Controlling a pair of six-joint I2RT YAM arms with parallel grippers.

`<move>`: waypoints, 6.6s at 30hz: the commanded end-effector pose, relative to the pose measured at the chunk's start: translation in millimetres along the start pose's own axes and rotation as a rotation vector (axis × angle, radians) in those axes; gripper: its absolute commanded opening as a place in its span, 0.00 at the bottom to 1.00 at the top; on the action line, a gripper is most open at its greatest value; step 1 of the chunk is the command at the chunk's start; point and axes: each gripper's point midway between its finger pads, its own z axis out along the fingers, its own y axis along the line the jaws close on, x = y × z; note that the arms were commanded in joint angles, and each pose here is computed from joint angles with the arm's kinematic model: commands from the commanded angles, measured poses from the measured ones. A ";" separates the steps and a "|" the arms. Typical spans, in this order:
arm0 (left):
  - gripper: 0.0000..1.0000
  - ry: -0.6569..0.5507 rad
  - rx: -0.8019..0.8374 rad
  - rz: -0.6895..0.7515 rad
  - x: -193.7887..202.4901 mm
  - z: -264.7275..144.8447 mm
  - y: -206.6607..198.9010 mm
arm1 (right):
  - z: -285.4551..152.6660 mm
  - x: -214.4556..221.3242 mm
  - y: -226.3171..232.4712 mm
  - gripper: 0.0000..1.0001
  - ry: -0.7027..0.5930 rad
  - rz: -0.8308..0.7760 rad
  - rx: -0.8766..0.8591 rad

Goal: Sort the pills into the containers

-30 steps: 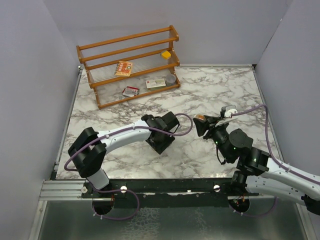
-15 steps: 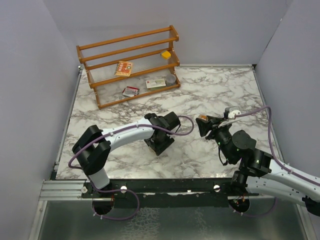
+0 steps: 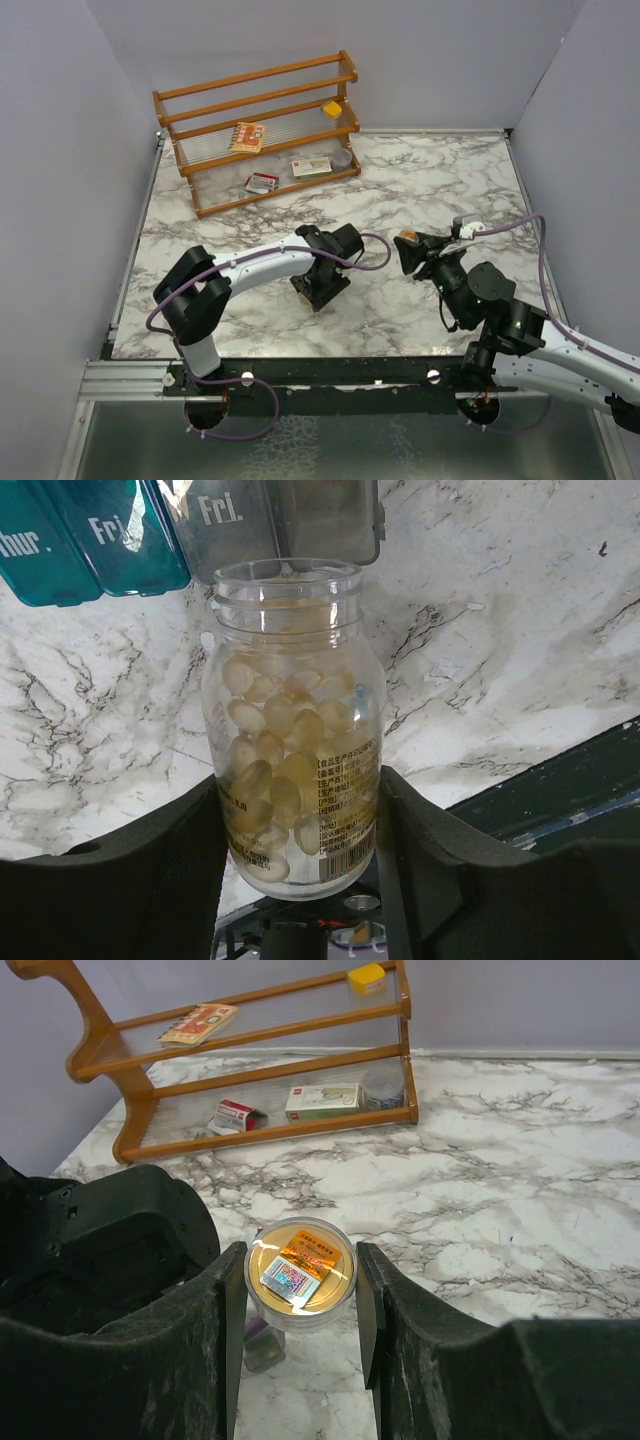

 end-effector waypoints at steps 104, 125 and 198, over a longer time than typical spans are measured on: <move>0.00 -1.707 0.750 0.460 20.5 -243.5 -104.0 | -84.1 -61.5 216.3 0.02 -0.042 -0.074 -1.273; 0.00 -1.729 0.752 0.473 21.5 -253.1 -104.8 | -79.3 -29.1 220.4 0.02 0.045 -0.053 -1.290; 0.00 -1.852 0.428 0.228 -8.2 -296.6 -49.4 | -38.9 52.1 179.9 0.02 0.322 -0.201 -0.994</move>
